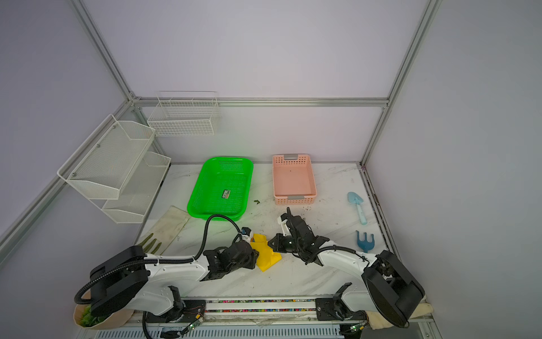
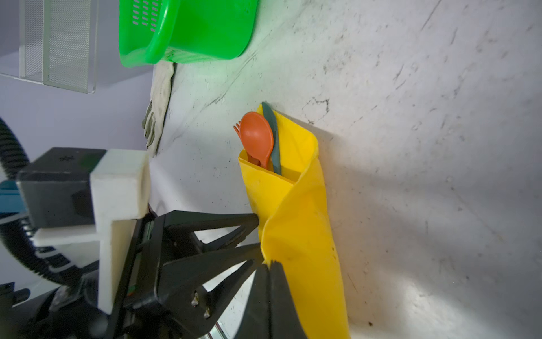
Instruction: Place the utensils on the paper napkin and roll it up
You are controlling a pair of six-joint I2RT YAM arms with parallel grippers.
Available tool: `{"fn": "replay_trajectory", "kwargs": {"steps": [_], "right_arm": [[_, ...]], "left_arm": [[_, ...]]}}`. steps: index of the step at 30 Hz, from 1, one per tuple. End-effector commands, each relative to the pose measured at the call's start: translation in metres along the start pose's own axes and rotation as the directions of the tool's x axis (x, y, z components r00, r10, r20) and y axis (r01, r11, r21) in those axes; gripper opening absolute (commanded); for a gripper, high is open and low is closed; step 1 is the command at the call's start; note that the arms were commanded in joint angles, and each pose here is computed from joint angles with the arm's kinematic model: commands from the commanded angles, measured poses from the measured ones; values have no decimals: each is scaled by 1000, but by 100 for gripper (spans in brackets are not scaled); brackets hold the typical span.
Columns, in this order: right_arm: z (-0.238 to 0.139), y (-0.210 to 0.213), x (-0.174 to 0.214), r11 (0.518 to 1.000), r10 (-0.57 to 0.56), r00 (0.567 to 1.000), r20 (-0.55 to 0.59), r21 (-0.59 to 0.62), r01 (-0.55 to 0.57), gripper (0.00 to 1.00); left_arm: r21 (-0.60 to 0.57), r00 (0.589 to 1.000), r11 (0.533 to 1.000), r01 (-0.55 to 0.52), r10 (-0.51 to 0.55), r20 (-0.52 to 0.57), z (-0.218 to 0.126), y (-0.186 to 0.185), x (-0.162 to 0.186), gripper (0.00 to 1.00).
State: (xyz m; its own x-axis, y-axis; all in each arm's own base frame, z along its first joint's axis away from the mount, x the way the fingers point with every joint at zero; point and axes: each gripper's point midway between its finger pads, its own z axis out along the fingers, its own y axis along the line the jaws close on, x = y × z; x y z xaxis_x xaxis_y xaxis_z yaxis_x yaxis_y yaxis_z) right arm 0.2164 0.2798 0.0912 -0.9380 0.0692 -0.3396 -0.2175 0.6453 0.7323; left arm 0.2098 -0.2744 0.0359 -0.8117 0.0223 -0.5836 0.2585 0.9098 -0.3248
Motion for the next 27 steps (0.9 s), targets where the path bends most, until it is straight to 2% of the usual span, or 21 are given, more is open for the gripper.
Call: {"fn": "replay_trajectory", "kwargs": {"steps": [1,11,27], "right_arm": [[2,17,-7,999,0,1000,26,-53,1,0],[8,26,-2,996,8,1000,16,-84,-6,0],[32,32,29,994,16,998,-52,-108,-22,0]], "left_arm": [[45,999,999,8,-10,32,1,-17,-12,33],[29,1000,1000,2,-3,26,6,-16,-10,33],[-10,1000,1000,-18,18,12,9,-10,-8,32]]}}
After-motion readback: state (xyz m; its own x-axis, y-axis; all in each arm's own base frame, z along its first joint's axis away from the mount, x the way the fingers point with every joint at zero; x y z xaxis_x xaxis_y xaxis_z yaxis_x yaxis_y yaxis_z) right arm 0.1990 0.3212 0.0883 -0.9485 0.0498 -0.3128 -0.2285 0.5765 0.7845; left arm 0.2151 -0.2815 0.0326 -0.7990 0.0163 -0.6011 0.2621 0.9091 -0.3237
